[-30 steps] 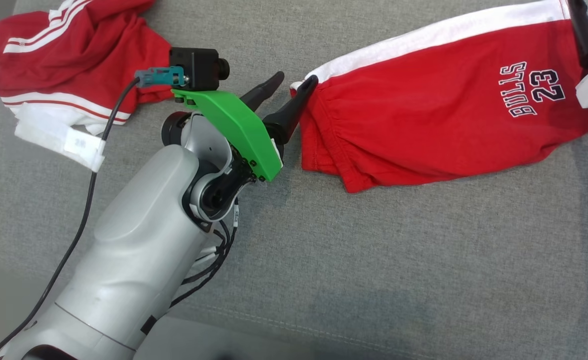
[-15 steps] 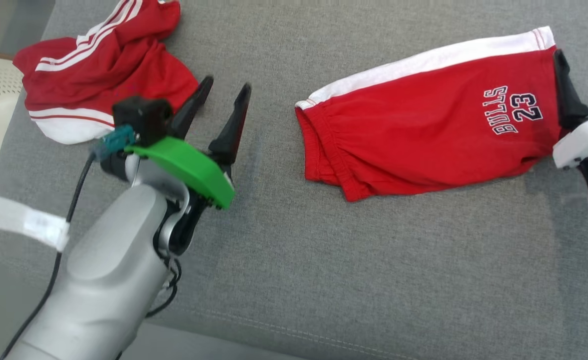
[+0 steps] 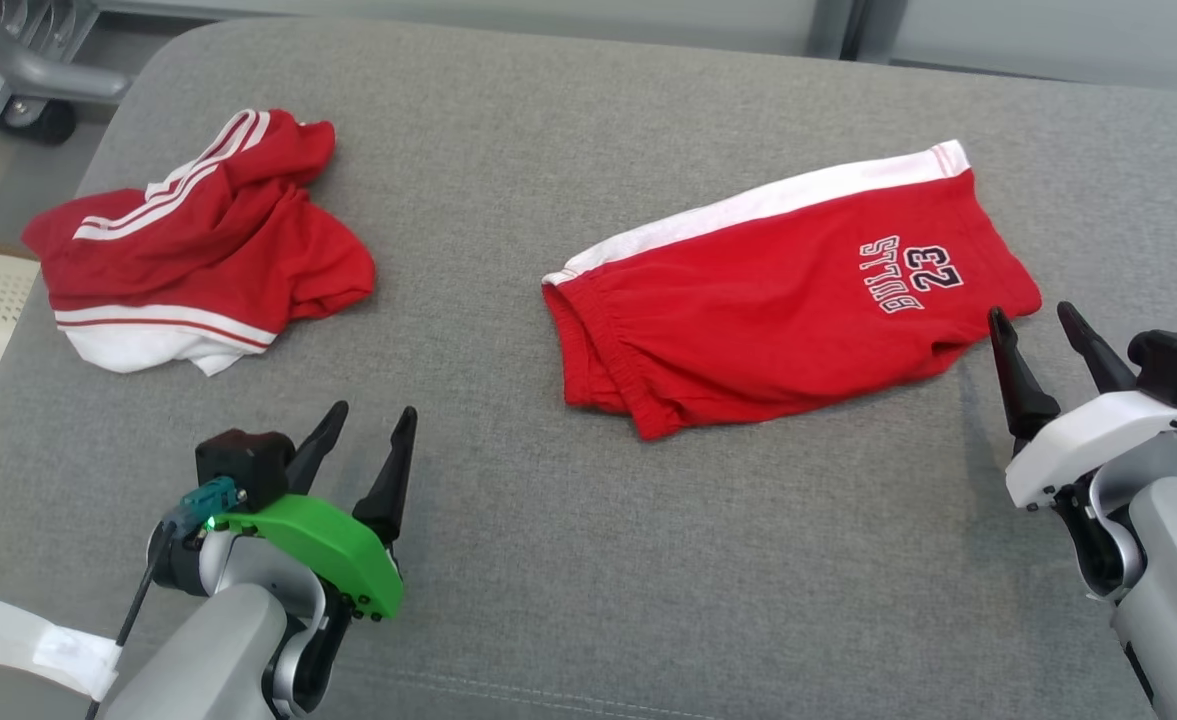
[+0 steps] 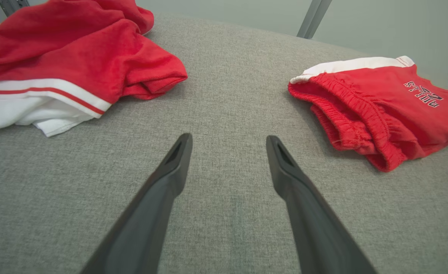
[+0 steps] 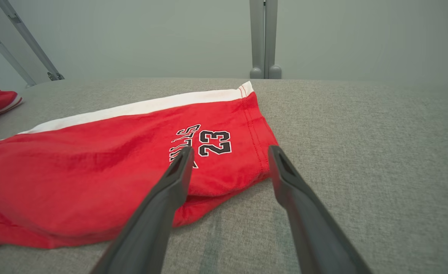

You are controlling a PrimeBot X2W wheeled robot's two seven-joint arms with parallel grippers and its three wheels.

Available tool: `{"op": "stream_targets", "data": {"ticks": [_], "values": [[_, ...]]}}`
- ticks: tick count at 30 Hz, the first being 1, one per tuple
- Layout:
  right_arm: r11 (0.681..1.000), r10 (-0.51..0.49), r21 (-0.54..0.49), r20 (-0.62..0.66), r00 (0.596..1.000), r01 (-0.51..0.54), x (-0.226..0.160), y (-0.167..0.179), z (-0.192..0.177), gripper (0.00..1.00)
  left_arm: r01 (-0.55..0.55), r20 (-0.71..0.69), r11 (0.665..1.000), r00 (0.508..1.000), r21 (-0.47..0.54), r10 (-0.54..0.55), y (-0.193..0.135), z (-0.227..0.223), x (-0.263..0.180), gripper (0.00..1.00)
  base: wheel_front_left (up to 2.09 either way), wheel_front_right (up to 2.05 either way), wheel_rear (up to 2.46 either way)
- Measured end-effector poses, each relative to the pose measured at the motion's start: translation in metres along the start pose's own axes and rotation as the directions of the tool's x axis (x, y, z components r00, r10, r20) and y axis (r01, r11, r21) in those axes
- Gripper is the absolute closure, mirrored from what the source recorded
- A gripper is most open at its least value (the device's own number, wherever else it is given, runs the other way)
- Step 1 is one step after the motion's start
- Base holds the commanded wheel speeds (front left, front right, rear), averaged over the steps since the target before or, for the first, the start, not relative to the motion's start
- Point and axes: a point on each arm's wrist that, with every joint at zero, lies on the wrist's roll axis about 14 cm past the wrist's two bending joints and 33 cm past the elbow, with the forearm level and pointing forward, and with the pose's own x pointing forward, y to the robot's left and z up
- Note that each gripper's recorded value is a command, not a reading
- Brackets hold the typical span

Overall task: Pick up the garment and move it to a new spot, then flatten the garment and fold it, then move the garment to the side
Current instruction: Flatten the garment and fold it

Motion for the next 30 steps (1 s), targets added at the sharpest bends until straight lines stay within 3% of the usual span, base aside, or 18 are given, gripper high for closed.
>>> {"op": "stream_targets", "data": {"ticks": [8,13,22,30], "values": [[0.987,-0.151,0.067,0.036,0.988,0.148,-0.033,-0.045,0.013,0.00,0.125,0.075,0.992,0.989,0.017,-0.126,-0.044,0.021,-0.001,0.00,0.00,0.00,0.00],[0.968,-0.213,0.132,-0.030,0.977,0.215,-0.034,-0.067,0.004,0.00,0.165,0.125,0.986,0.978,0.028,-0.167,-0.059,0.036,-0.002,0.00,0.00,0.00,0.00],[0.954,-0.210,0.199,-0.096,0.973,0.225,0.016,-0.074,0.017,0.00,0.143,0.169,0.988,0.974,0.057,-0.151,-0.053,0.048,-0.007,0.00,0.00,0.00,0.00],[0.959,-0.155,0.196,-0.239,0.959,0.204,0.046,-0.058,-0.019,0.00,0.063,0.179,0.996,0.981,0.056,-0.072,-0.029,0.048,-0.015,0.00,0.00,0.00,0.00]]}}
